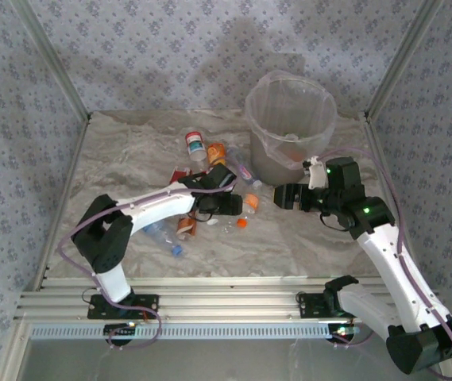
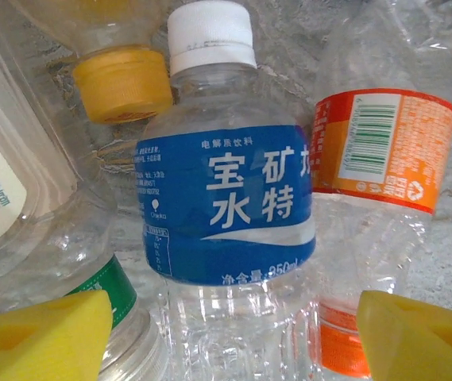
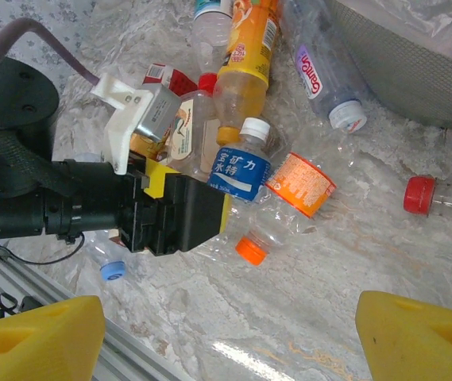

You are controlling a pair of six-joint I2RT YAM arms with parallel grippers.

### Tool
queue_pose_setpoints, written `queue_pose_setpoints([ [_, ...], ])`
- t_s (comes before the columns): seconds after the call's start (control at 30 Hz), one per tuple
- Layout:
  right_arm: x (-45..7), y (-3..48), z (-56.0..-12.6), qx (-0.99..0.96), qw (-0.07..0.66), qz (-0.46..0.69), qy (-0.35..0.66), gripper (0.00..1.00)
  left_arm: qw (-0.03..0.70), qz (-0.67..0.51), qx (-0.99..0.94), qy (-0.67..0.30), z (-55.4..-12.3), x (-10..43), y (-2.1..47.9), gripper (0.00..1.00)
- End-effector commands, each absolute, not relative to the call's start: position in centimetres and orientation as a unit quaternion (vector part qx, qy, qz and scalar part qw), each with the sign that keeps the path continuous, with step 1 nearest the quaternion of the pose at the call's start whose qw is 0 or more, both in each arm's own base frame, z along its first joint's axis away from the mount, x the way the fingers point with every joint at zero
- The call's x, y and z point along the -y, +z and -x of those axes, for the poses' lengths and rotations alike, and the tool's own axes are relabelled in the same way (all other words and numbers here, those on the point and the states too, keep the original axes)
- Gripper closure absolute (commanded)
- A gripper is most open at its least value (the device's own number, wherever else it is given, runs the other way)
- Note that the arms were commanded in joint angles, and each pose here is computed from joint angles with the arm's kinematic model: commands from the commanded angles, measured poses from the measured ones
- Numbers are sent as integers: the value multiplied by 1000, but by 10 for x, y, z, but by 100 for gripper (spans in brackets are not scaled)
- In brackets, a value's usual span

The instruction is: Put the plastic bottles in the bin

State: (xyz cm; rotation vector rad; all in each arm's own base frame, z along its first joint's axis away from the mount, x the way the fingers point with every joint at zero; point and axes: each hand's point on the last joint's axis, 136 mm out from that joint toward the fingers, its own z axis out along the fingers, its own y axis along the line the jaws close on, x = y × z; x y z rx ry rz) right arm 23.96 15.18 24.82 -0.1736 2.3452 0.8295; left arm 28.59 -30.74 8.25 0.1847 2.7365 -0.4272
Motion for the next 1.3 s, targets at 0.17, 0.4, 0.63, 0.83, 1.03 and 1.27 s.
queue_pose_setpoints([
  [0.17, -153, 244, -236, -893, 312, 62, 319, 15, 155, -72, -975, -143, -282, 308, 72, 28],
  [0.4, -152, 241, -238, -894, 313, 60, 315, 15, 120, -74, -980, -138, -261, 298, 55, 23],
  [0.63, -152, 237, -241, -895, 313, 59, 313, 15, 109, -81, -981, -142, -250, 297, 56, 25],
  [0.83, -152, 237, -241, -895, 313, 57, 313, 15, 110, -98, -980, -130, -246, 300, 61, 30],
  [1.03, -151, 234, -240, -896, 311, 56, 312, 15, 109, -118, -981, -113, -236, 304, 63, 29],
  [1.27, -152, 233, -239, -895, 311, 58, 314, 15, 109, -108, -982, -106, -239, 301, 56, 26],
])
